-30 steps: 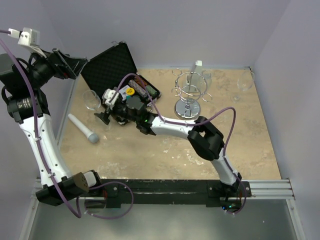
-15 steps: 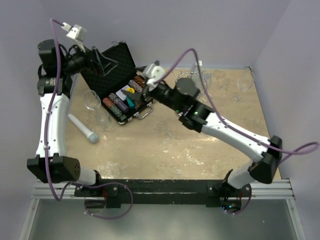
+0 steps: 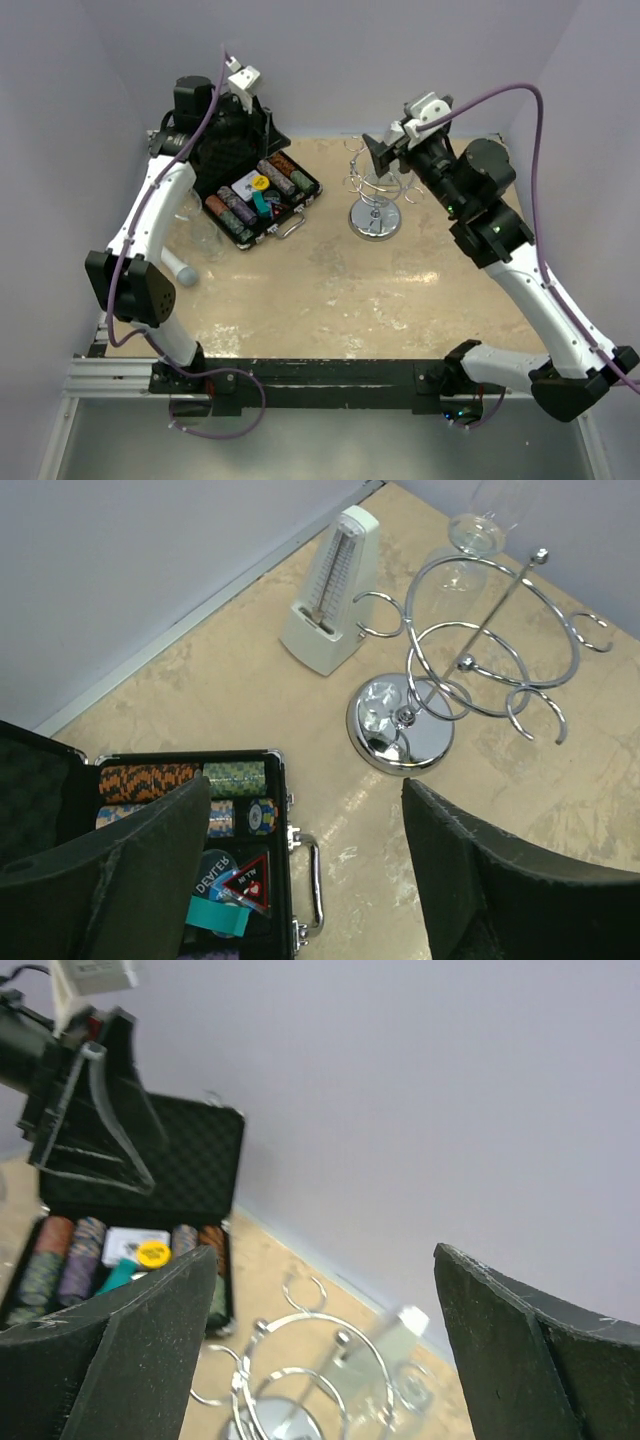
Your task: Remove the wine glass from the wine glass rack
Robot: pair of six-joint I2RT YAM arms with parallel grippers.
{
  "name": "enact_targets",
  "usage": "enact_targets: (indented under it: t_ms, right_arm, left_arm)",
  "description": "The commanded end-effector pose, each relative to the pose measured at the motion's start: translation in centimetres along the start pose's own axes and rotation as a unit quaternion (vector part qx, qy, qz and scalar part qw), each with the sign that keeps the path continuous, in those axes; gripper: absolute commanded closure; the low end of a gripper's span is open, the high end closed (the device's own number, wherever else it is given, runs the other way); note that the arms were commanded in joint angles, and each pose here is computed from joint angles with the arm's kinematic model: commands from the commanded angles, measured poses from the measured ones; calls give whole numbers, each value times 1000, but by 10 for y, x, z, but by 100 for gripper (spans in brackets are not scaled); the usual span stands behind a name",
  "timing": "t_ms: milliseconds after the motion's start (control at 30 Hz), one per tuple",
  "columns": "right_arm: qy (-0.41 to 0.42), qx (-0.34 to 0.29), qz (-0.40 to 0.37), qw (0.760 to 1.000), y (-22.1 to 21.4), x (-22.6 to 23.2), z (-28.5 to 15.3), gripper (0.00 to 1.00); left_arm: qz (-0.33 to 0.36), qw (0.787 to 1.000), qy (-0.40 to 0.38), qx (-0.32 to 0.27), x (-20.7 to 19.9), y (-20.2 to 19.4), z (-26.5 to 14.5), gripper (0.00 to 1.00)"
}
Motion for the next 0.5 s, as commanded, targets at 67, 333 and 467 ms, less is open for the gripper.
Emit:
enact_targets:
  t_ms: [67,333,467]
  right_arm:
    - [-69,66,-17,995,-13,-40,-39,12]
    - [-39,148,13,988,-50,-40,-48,25]
    - [-32,177,37,983,-68,-37,-47,26]
  left_arm:
    - [17,1000,14,0,7,-1,33,25]
    - [28,999,1,32,9,-20,75,26]
    - [39,999,3,33,8,-19,93,25]
Point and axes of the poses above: each gripper's point midway between its finger pads, its own z axis out along the fingers, its own x axis along the line the jaws close on, y = z × x, the point moved 10 cm from there along -z, back along the fingers, and after that the axes turned 6 degrees about -z, right-handed, at the moved point
